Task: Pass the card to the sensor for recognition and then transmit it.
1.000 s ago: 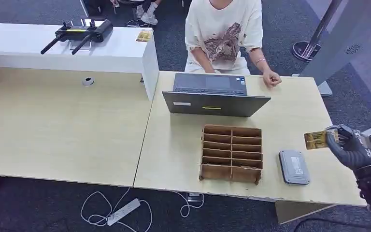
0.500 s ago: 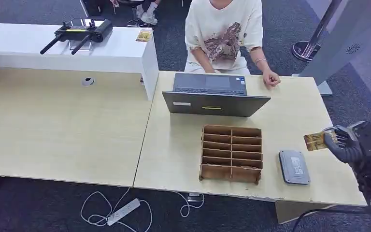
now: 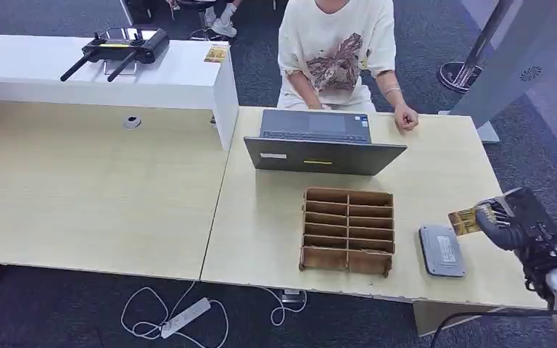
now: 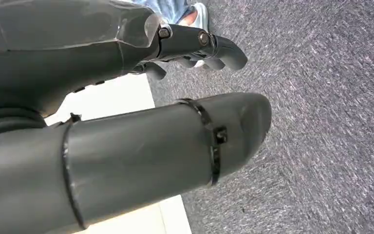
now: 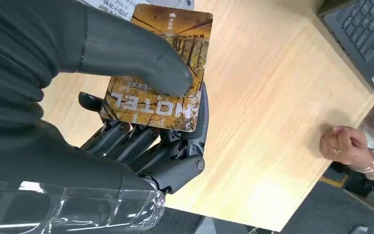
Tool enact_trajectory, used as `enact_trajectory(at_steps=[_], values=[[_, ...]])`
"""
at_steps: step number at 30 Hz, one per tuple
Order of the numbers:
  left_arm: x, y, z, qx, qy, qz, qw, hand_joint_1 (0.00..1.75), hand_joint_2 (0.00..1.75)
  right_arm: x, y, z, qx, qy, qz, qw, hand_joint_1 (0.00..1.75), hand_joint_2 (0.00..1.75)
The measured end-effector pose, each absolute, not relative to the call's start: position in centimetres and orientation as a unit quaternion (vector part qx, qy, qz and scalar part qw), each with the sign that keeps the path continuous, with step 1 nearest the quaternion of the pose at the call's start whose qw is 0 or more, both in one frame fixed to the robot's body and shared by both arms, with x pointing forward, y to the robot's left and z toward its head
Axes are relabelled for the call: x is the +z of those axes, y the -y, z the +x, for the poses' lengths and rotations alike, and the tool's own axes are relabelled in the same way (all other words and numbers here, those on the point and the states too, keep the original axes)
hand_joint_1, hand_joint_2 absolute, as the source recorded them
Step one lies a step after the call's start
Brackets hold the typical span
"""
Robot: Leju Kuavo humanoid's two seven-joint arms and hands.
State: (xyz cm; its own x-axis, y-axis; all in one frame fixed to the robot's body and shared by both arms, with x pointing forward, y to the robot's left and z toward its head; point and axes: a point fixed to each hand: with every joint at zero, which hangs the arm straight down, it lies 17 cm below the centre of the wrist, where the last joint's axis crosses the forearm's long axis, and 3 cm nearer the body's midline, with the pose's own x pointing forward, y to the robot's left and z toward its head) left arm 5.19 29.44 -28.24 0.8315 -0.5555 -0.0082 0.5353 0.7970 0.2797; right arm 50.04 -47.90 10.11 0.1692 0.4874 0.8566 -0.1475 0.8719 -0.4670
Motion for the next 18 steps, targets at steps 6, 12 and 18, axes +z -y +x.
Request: enact_trajectory(at_steps=[6,12,18], values=[[-28.2,-29.5,5.2,-0.288,0.037,0.137,0.947,0.00,0.00,9.2,47.5,50.0,0.219,0.597,-0.136,0.760,1.75,1.75],[-28.2,-29.5,5.2,-0.291,0.038,0.137,0.946,0.00,0.00,8.1,46.5,49.8,0.251,0.581,-0.141,0.761,1.75,1.75],[-28.2,-29.5,5.2,-0.285,0.037,0.137,0.948,0.00,0.00,7.8,46.2,50.6,0.274,0.567,-0.151,0.762,1.75,1.75]])
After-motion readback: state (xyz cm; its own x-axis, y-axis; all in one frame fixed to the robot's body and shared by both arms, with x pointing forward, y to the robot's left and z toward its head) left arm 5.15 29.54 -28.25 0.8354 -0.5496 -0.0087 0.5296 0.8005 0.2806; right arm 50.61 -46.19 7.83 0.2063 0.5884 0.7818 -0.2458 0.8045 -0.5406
